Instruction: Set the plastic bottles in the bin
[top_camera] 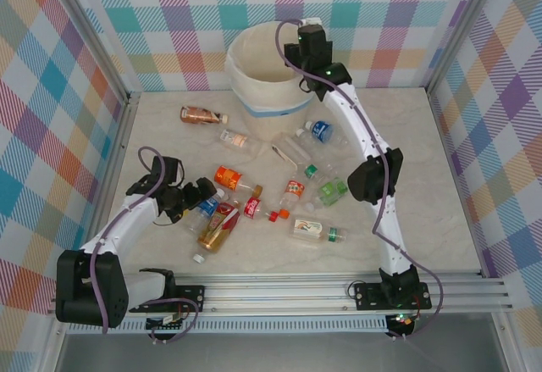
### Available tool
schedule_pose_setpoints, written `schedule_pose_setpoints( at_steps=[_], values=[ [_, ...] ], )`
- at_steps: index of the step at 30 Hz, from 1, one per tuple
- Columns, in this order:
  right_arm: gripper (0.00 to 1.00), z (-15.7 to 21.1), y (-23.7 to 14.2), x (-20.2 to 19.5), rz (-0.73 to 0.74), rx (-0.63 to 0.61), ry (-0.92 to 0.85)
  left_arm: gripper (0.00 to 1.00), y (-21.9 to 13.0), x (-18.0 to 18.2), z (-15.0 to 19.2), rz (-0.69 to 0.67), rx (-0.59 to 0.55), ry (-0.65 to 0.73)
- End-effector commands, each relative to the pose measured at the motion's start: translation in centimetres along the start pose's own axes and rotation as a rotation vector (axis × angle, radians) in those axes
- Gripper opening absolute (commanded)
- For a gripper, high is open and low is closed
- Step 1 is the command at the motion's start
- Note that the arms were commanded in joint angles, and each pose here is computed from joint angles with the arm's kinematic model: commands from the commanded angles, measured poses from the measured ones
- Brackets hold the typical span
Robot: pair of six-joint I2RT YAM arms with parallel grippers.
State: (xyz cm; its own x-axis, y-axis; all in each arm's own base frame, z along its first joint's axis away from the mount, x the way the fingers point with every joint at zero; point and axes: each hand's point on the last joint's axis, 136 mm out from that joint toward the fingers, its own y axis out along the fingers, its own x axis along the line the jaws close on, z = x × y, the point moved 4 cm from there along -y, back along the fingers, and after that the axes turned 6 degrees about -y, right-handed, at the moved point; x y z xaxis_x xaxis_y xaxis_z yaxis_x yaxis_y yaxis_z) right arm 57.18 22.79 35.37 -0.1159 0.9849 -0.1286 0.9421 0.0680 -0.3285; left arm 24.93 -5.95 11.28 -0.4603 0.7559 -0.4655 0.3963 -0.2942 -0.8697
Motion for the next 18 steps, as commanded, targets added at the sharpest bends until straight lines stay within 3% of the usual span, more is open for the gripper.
schedule_pose_setpoints(
  at_steps=[1,5,11,18],
  values=[
    [0.91,-4.1,-5.2,0.0,-0.147,-0.061,0.036,1.00,0.2,-0.2,0.9,-0.005,0.022,0.051],
    [1.00,-4.8,-8.2,0.8,-0.281,-0.050,0.078,1.00,-0.3,0.7,1.1,-0.166,-0.032,0.121],
    [1.00,-4.2,-12.7,1.4,-0.450,-0.019,0.119,1.00,-0.3,1.4,2.2,-0.259,-0.019,0.174],
    [1.00,-0.5,-17.0,1.5,-0.568,-0.012,0.159,1.00,1.2,0.7,2.7,-0.205,0.018,0.180]
  ],
)
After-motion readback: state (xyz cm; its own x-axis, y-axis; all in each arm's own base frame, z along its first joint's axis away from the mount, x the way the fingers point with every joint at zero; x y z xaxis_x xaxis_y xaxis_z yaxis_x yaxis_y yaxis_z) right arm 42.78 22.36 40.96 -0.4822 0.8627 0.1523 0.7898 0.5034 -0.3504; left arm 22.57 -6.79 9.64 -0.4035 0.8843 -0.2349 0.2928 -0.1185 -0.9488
